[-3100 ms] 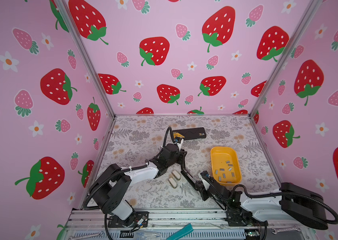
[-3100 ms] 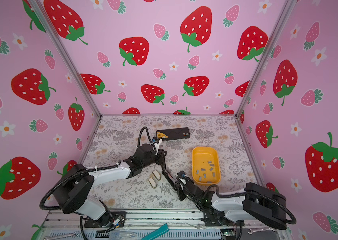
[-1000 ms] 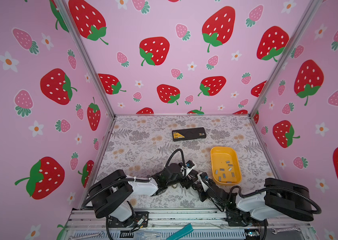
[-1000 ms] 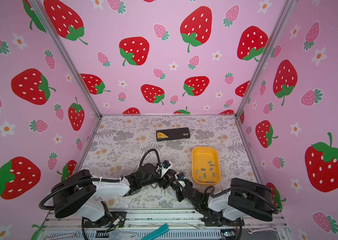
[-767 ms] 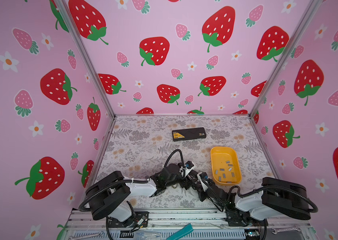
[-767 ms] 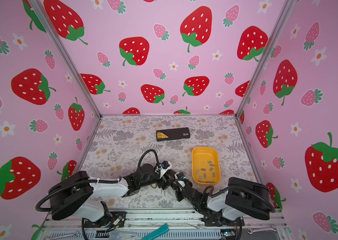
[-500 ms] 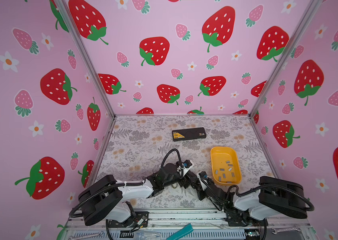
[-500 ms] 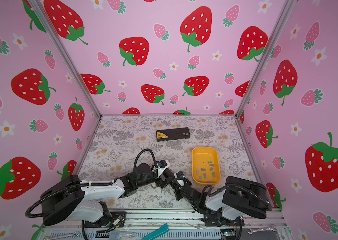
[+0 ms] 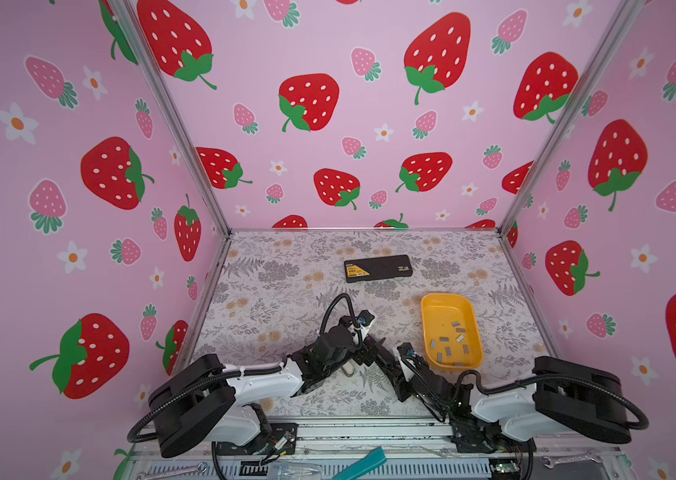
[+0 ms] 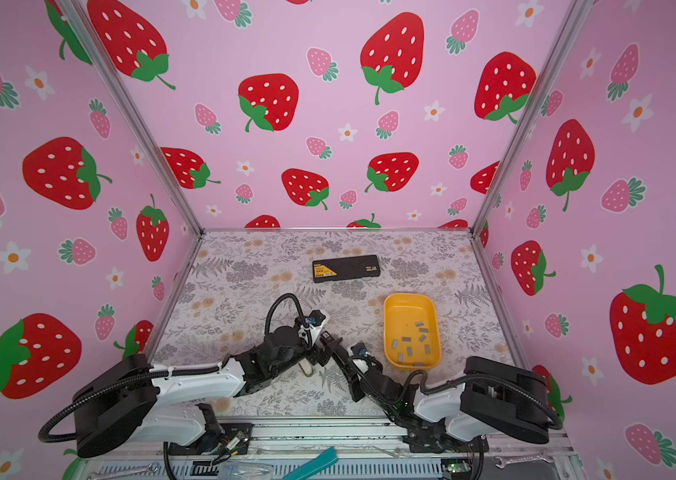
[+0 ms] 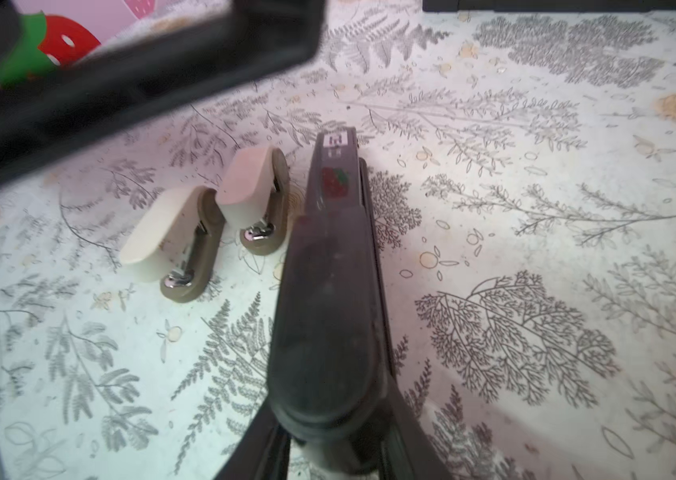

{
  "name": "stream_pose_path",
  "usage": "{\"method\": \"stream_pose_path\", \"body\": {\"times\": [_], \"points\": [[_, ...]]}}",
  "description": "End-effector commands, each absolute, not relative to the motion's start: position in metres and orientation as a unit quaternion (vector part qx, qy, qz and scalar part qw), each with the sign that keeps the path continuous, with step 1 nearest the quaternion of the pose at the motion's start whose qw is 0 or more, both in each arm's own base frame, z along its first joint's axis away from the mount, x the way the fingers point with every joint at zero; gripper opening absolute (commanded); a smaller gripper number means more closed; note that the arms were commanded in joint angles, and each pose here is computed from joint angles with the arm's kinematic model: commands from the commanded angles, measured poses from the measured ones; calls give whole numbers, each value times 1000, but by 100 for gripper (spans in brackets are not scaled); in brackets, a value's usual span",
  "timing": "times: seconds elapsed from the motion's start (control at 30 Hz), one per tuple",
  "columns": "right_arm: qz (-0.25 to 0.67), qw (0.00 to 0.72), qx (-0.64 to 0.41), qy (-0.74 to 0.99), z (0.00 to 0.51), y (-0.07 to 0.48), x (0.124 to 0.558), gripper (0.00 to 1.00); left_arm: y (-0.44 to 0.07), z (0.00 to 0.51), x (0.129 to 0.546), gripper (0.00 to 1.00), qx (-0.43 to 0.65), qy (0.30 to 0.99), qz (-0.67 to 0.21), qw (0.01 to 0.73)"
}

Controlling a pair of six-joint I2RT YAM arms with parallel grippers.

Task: Load the staples into the stapler
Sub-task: 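Swing the black stapler's top down onto its loaded channel with the left gripper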

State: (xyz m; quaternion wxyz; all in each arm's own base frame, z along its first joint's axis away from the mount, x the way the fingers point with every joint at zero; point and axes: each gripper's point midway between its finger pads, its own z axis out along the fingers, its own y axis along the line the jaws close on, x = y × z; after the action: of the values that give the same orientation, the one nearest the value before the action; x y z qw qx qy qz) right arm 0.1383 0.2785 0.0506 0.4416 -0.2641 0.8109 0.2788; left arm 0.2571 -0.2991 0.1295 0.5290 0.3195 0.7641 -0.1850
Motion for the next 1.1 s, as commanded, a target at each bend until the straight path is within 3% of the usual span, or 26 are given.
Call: {"method": "stream_pose_path", "body": {"times": [0.0, 0.13, 0.63, 1.07], "points": [[275, 446, -266, 809, 57, 270, 135, 37, -299, 141, 276, 92, 275, 779, -163, 540], [285, 452, -278, 798, 73, 271, 131, 38, -302, 129, 283, 92, 269, 793, -151, 525], [276, 484, -286, 779, 113, 286, 140, 27, -298, 104, 284, 92, 266, 805, -135, 512], [242, 467, -301, 795, 88, 299, 145, 22, -297, 86, 277, 92, 270, 812, -143, 497]]}}
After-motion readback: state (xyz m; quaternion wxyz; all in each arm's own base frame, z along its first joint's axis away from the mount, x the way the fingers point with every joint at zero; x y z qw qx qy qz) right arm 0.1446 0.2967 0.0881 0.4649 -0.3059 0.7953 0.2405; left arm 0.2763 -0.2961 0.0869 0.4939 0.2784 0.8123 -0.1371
